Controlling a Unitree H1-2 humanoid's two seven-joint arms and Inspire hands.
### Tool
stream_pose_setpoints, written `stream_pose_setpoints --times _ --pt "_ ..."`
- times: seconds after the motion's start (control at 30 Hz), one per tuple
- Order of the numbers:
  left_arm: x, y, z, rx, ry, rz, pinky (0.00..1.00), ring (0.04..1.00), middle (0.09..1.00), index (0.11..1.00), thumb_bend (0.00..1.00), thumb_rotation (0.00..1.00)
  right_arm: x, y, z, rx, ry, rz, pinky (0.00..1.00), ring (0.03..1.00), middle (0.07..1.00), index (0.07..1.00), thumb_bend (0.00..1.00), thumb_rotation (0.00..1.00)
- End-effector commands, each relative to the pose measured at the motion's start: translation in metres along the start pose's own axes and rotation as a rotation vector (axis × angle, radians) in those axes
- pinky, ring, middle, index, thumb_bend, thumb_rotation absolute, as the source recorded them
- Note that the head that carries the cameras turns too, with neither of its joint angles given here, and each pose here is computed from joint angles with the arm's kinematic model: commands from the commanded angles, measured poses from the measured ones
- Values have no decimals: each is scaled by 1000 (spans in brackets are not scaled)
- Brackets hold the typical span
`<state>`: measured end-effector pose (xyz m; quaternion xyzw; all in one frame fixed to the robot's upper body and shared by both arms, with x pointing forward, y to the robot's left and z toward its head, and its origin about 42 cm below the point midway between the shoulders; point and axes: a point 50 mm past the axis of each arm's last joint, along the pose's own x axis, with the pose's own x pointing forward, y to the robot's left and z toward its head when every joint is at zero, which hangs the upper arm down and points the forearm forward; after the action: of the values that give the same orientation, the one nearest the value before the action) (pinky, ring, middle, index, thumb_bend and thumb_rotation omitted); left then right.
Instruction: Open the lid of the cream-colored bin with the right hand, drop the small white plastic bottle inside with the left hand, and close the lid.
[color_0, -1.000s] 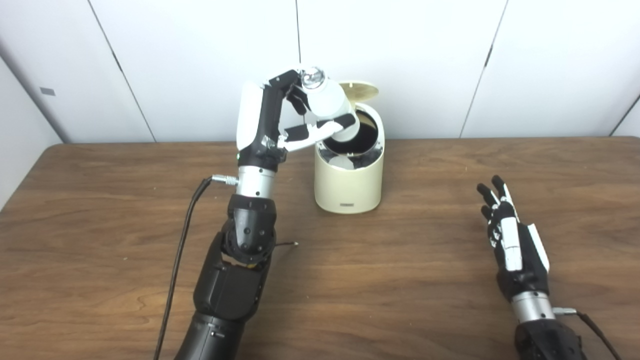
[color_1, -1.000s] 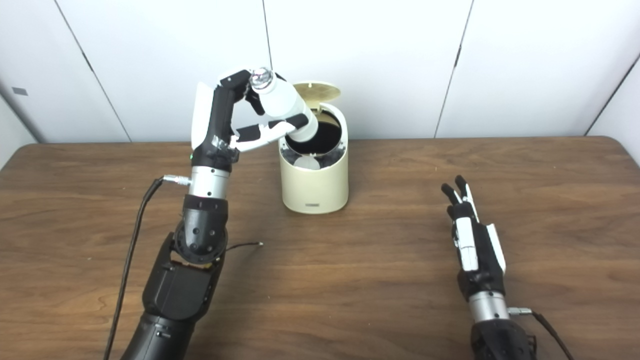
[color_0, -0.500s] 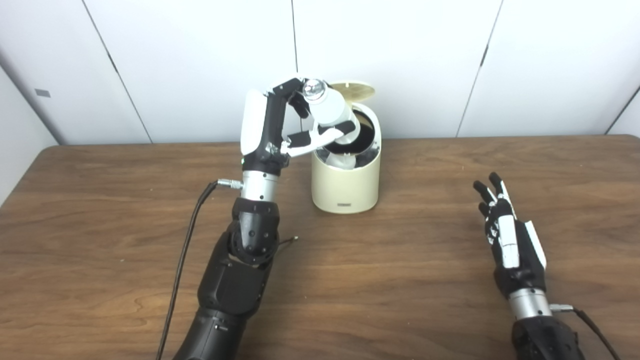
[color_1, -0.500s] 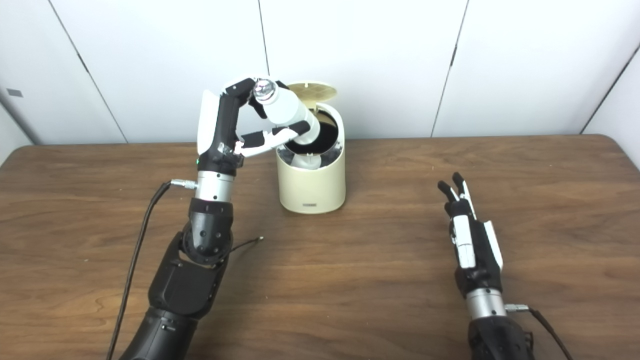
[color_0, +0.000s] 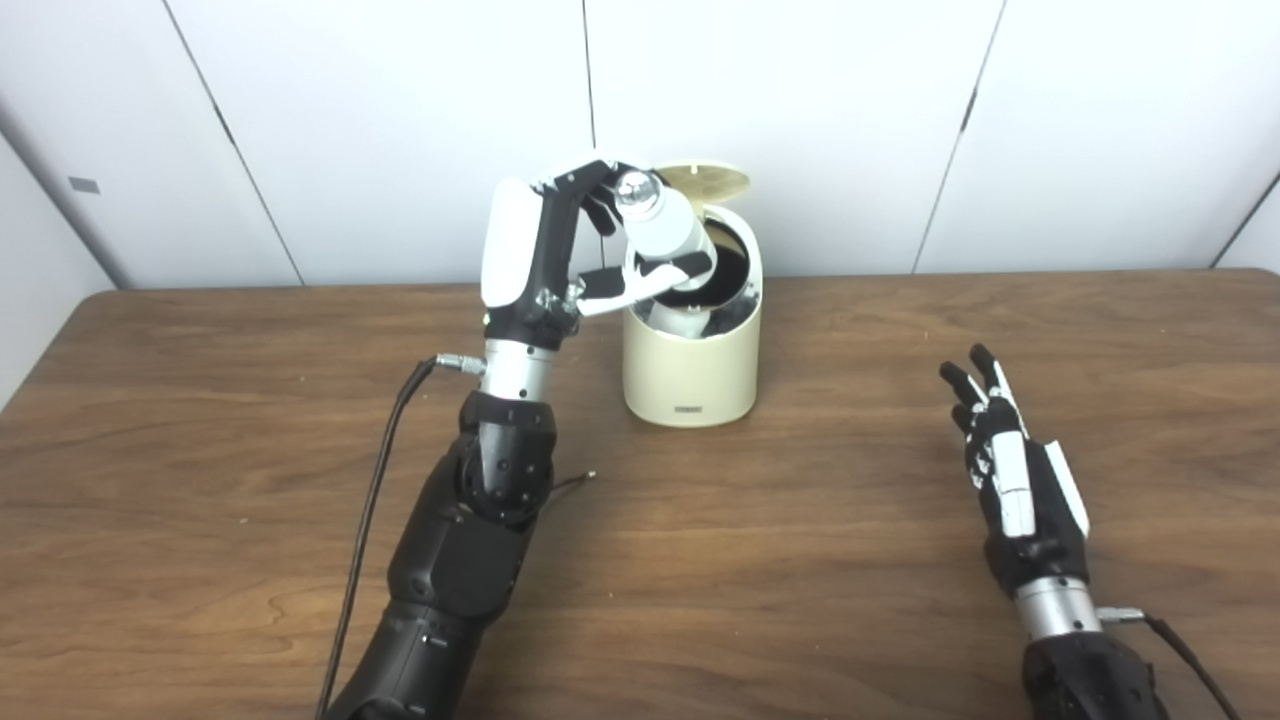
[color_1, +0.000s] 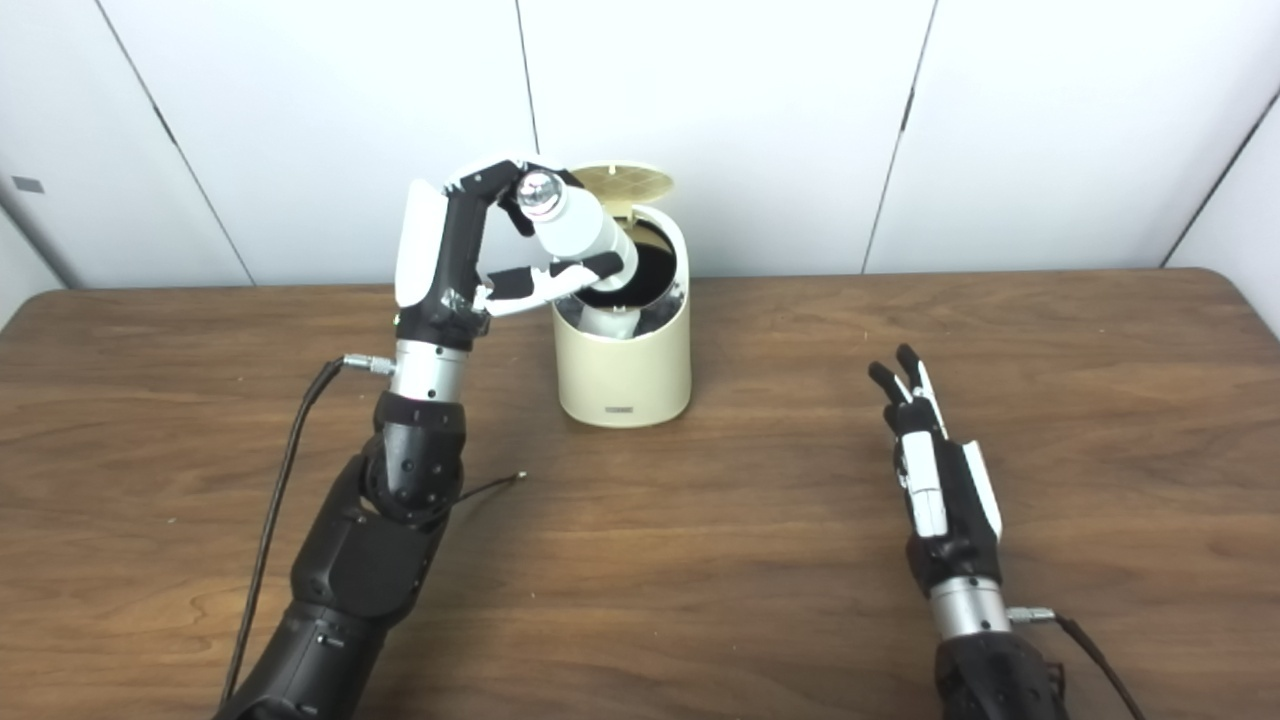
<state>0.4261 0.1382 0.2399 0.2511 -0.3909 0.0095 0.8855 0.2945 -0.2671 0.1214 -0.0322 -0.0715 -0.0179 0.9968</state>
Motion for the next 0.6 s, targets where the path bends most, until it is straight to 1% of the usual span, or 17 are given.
stream_pose_setpoints --times 0.0,0.13,0.57 --pt "25 5 13 21 -116 40 340 409 494 506 475 0 -12 7 -15 34 55 -3 1000 998 931 978 685 1000" --pt "25 4 10 51 -141 35 351 409 483 508 475 0 -12 7 -15 34 56 -3 1000 1000 930 976 705 1000" --pt "23 2 -1 95 -145 25 351 408 477 512 475 0 -11 6 -17 51 56 1 1000 1000 934 979 709 1000"
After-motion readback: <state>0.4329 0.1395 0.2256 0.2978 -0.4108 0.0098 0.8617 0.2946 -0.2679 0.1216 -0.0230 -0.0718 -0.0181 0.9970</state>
